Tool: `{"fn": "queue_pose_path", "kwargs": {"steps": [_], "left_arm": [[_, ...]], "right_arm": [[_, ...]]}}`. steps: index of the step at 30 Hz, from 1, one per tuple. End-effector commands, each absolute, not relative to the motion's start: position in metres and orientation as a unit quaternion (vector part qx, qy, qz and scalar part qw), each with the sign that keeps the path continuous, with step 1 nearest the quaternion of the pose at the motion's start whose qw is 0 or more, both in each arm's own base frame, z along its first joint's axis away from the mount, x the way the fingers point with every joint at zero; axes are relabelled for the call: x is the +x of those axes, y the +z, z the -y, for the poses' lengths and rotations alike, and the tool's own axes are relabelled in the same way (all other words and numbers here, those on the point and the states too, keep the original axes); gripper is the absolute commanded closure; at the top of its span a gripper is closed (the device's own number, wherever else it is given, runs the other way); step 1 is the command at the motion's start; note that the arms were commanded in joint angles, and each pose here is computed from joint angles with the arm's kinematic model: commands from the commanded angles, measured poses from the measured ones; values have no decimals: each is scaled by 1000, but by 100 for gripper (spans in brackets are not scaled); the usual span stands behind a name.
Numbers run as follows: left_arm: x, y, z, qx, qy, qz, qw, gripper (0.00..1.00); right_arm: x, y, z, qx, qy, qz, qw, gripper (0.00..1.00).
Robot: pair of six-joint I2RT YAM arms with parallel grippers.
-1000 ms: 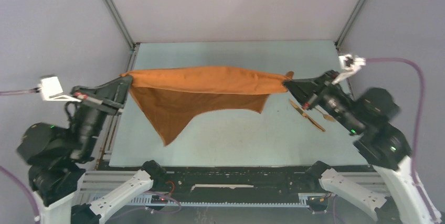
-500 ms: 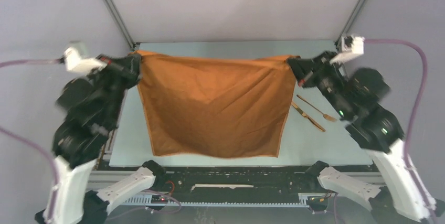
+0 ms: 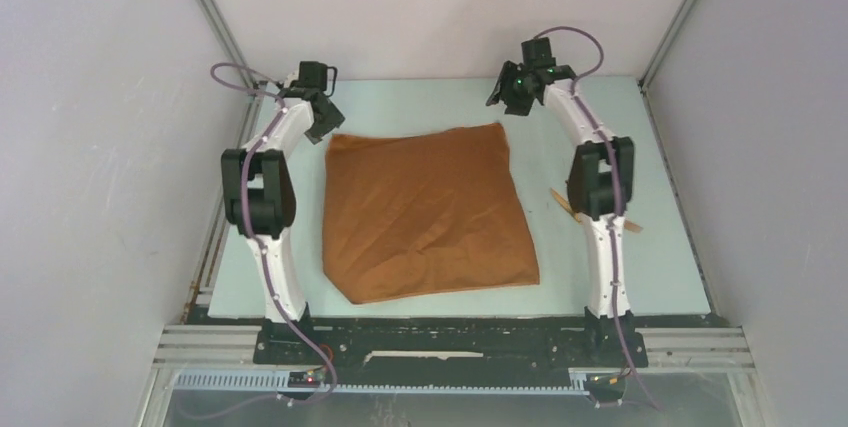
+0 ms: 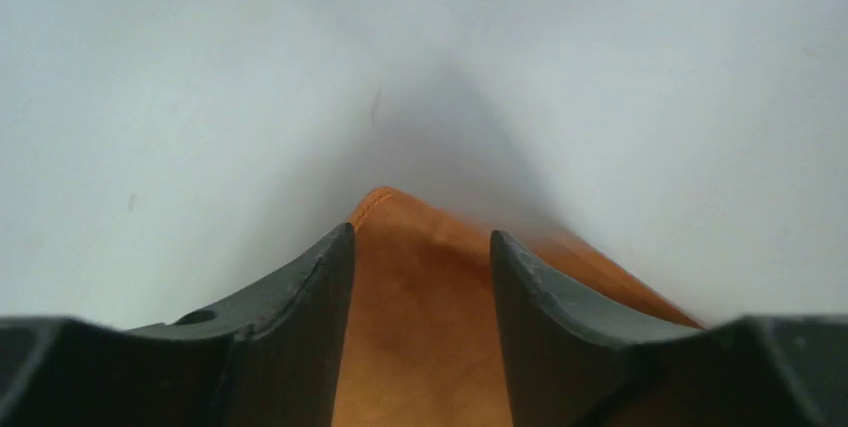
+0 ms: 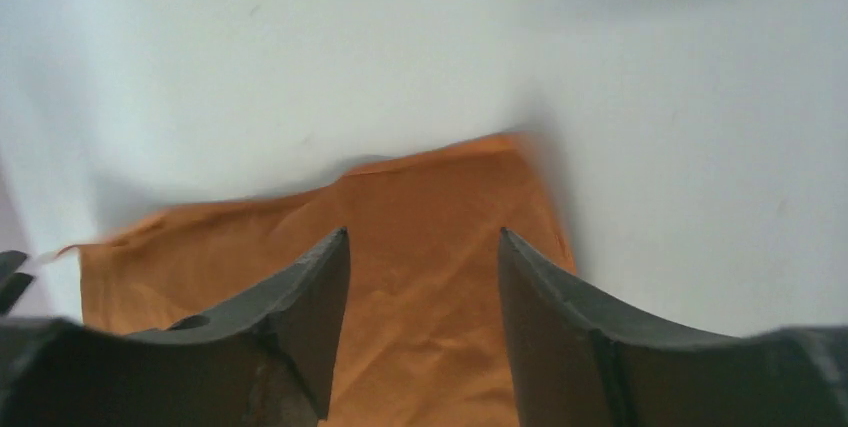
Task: Fold the napkin into a case and place the utensils inside
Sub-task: Flatten out the crumpled napkin at the center of the board.
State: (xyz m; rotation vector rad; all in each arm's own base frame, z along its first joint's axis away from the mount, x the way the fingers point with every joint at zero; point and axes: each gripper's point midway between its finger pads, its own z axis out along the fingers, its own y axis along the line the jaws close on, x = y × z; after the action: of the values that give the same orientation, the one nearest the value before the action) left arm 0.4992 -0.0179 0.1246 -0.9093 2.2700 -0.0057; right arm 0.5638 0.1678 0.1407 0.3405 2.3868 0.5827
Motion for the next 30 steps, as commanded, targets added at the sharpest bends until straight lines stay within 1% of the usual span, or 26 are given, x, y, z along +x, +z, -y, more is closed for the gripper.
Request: {"fn": "queue_pose_path", "kwargs": {"steps": [1, 2, 3, 4, 5, 6, 7, 8, 12, 13, 14, 15, 18, 21, 22, 24, 26, 30], "left_arm": [[547, 169, 6, -301, -40, -878, 370, 37], [543, 176, 3, -292, -25, -881, 371, 34], [533, 192, 0, -288, -14, -878, 382, 27], [523, 200, -1, -287, -10, -875, 390, 23], [517, 210, -1, -289, -20, -865, 409, 21], [508, 211, 2, -290, -33, -861, 417, 17], [497, 211, 7, -290, -50, -857, 424, 14], [490, 209, 14, -292, -72, -852, 429, 13], [455, 184, 62, -271, -159, -857, 410, 11], [446, 177, 70, -268, -162, -860, 403, 11], [437, 171, 75, -272, -163, -861, 397, 11], [428, 164, 78, -280, -170, -859, 392, 10], [409, 143, 81, -306, -184, -853, 381, 11], [383, 126, 83, -321, -201, -845, 377, 12], [368, 117, 84, -320, -200, -848, 372, 11], [346, 119, 82, -307, -195, -849, 383, 10], [320, 113, 74, -310, -176, -856, 374, 7], [274, 93, 62, -317, -141, -877, 334, 4]], "right_arm": [[586, 194, -146, 90, 196, -909, 357, 26], [580, 198, -141, 85, 184, -914, 352, 24], [570, 203, -137, 82, 177, -917, 347, 24], [556, 202, -135, 81, 172, -923, 336, 24], [544, 198, -136, 76, 174, -924, 332, 24], [536, 202, -140, 69, 183, -917, 349, 23], [522, 193, -143, 67, 191, -917, 343, 23], [511, 193, -148, 66, 203, -914, 345, 23], [462, 167, -179, 45, 252, -915, 310, 22], [453, 162, -185, 40, 258, -916, 303, 21], [443, 156, -190, 35, 259, -919, 294, 18], [435, 150, -193, 31, 260, -922, 286, 17], [420, 130, -202, 26, 278, -924, 263, 17], [415, 107, -203, 37, 288, -929, 231, 17], [413, 100, -202, 41, 286, -931, 223, 17], [413, 88, -202, 45, 285, -933, 217, 16], [416, 77, -201, 54, 284, -934, 212, 16], [423, 55, -187, 86, 266, -939, 200, 16]]}}
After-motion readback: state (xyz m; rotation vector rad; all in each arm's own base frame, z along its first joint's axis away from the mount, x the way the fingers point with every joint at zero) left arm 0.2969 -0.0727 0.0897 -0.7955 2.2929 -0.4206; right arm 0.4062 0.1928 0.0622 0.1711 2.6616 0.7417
